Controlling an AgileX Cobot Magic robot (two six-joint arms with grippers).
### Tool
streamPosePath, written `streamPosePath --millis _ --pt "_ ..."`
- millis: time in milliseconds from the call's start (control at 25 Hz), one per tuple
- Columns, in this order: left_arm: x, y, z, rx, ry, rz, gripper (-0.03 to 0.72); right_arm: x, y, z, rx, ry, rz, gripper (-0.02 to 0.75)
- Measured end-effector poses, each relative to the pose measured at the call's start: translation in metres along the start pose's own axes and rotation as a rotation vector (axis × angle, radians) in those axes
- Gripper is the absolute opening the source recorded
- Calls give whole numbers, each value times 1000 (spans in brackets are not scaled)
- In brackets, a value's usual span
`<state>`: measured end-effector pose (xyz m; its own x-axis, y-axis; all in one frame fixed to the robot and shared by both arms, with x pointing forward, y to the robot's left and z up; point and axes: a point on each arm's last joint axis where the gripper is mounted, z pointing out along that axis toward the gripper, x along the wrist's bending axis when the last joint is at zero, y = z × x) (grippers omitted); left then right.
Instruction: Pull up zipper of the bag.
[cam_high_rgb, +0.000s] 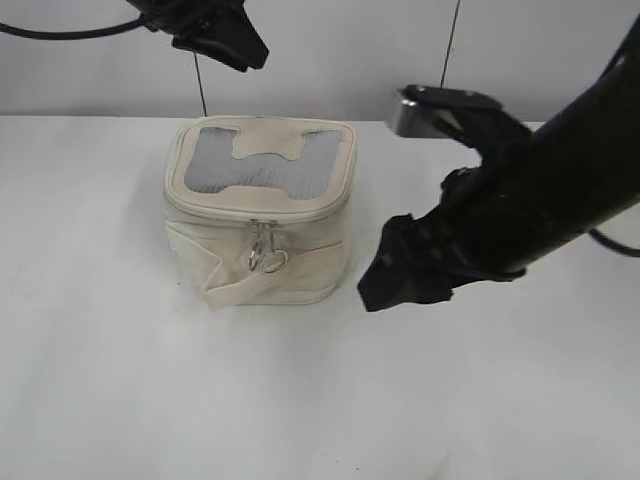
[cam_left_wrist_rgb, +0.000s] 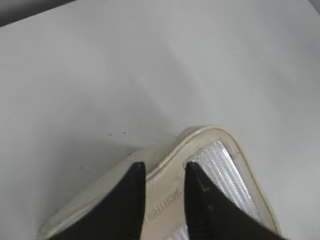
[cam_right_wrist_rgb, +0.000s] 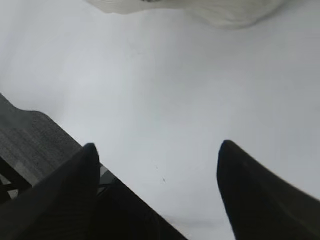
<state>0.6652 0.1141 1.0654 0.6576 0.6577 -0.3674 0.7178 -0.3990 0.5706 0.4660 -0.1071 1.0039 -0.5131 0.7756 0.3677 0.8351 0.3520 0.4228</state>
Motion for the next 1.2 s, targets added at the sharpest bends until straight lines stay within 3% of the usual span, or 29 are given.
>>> streamPosePath --millis 120,280,480,640,800,960,1040,1200 --pt "-18 -12 -27 -20 30 -11 211 4 -8 -35 -5 -72 21 569" --pt "-55 -56 -77 -104 110 -19 211 9 -29 -88 -20 -170 -11 568" --pt "-103 -155 -149 -229 294 -28 211 11 -83 -147 -141 -229 -60 568" --pt "-137 -244 -201 -344 448 -27 211 0 -142 -170 -231 -292 -104 568" --pt "-153 -323 -221 -379 562 -12 226 -11 -193 -174 -352 -289 -128 591" --pt "-164 -381 -227 -451 610 18 330 -16 -223 -181 -513 -279 -157 631" --pt "-165 -396 -226 -467 618 24 357 -18 -232 -186 -584 -286 -172 633" --pt "-163 -391 -222 -467 603 18 370 -18 -237 -190 -626 -288 -180 626"
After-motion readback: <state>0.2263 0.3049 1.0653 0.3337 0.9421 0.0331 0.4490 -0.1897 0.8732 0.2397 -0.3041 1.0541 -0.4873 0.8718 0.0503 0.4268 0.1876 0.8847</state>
